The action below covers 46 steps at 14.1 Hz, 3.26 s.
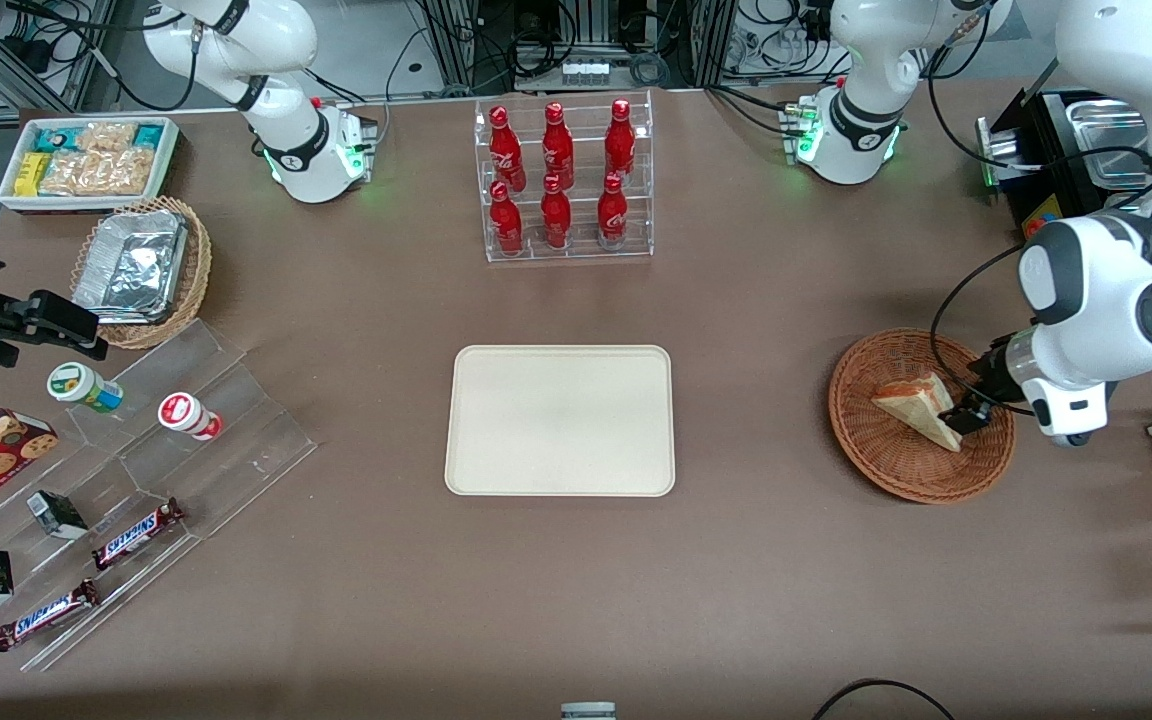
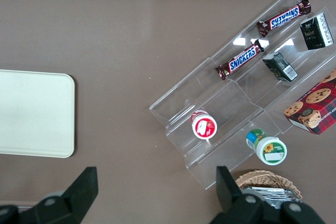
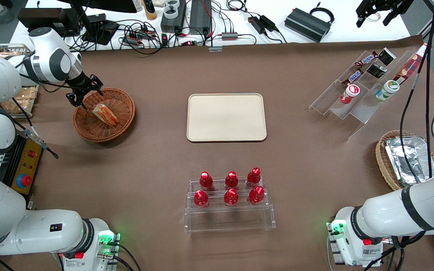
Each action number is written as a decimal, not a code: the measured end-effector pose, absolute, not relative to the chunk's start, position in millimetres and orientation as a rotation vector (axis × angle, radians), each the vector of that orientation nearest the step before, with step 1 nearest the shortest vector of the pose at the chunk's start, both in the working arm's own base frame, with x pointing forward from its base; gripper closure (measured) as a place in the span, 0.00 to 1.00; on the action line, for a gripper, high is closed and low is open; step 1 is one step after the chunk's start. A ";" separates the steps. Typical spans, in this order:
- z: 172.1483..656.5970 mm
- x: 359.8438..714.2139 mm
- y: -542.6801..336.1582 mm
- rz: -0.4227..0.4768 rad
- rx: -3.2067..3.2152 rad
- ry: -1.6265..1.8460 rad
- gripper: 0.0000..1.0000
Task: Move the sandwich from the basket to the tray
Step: 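Lower the open left gripper and close it on the wrapped sandwich, then lift the sandwich out of the basket and carry it toward the tray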
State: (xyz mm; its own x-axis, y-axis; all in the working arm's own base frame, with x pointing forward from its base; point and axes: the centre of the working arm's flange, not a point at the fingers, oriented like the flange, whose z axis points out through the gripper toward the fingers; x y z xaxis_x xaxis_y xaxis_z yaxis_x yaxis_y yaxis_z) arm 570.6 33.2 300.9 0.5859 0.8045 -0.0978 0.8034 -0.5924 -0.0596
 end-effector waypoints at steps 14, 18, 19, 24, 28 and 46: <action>259.2 548.8 25.3 0.240 -2.754 -1.465 0.00; 259.4 549.8 11.4 0.232 -2.746 -1.476 0.15; 259.5 549.8 11.3 0.231 -2.742 -1.483 0.25; 261.5 551.4 12.4 0.220 -2.741 -1.493 0.73; 302.6 555.8 3.2 0.270 -2.734 -1.372 0.79; 432.9 551.8 -309.5 0.171 -2.999 -0.546 0.78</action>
State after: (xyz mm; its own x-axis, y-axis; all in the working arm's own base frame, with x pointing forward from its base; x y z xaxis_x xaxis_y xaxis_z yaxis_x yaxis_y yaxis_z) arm 551.8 -309.5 432.9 0.9299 0.3557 -0.0939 0.3459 -0.9322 -0.1064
